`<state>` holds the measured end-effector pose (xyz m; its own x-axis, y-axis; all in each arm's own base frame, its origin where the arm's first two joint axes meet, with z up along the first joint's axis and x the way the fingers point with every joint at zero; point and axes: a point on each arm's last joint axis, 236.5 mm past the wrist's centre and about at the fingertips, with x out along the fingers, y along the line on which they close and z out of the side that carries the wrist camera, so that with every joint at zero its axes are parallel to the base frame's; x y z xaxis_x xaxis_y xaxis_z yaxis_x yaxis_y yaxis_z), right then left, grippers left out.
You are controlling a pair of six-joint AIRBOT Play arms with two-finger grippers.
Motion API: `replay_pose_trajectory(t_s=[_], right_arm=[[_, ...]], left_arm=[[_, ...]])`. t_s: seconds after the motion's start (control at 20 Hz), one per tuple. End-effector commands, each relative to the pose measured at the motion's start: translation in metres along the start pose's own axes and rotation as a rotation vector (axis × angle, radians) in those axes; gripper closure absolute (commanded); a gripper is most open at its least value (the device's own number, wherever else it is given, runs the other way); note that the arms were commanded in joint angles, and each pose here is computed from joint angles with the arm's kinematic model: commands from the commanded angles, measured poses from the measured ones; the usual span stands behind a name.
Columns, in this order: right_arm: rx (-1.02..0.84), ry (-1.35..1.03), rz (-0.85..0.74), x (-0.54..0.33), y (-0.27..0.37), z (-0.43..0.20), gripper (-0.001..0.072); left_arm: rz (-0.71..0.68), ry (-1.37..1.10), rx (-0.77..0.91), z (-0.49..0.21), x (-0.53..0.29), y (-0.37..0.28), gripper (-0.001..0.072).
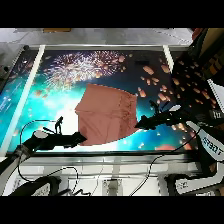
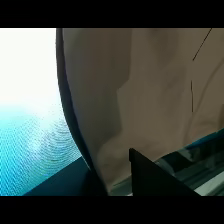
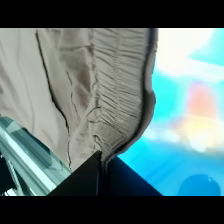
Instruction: Fold the clothes and pants, and hang the long-sleeved shirts on hangers.
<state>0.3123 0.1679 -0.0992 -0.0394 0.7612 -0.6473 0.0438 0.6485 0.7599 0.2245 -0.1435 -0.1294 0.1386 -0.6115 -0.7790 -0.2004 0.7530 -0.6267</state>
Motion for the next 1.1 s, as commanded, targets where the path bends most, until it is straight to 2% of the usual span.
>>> replay_pose_trajectory(t_s=[0.0,0.05,0.1,0.25,0.4,0.5,0.65,0.8,0.95,1.05], right_arm=[[-0.049,0.014,0.02,-0.004,0.01,-0.004,0.0688],[-0.069,0.008,0.02,-0.007,0.013,-0.004,0.0688],[-0.083,-0.002,0.02,-0.01,0.017,-0.003,0.0688],[-0.159,-0.048,0.019,-0.027,0.037,-0.001,0.0688],[-0.291,-0.098,0.038,-0.054,0.076,-0.01,0.0688],[-0.377,-0.173,0.055,-0.077,0.11,-0.014,0.0688],[-0.492,-0.329,0.158,-0.116,0.178,-0.025,0.0688],[-0.576,-0.505,0.356,-0.166,0.259,-0.049,0.0688],[-0.581,-0.583,0.564,-0.209,0.321,-0.093,0.0688],[-0.549,-0.604,0.634,-0.227,0.341,-0.117,0.0688]], left_arm=[[-0.031,0.029,0.099,-0.006,0.004,-0.004,0.0492],[-0.036,0.034,0.117,-0.007,0.004,-0.005,0.0612],[-0.037,0.031,0.136,-0.006,0.003,-0.005,0.0702],[-0.083,0.025,0.181,0.01,-0.007,-0.027,0.0702],[-0.201,0.008,0.377,0.032,-0.049,-0.086,0.0702],[-0.24,-0.086,0.52,0.052,-0.092,-0.131,0.0703],[-0.25,-0.358,0.776,0.073,-0.183,-0.211,0.0704],[-0.239,-0.71,0.984,0.058,-0.289,-0.282,0.0703],[-0.231,-1.104,1.062,0.024,-0.386,-0.321,0.0703],[-0.233,-1.284,1.089,-0.006,-0.43,-0.331,0.0704]])
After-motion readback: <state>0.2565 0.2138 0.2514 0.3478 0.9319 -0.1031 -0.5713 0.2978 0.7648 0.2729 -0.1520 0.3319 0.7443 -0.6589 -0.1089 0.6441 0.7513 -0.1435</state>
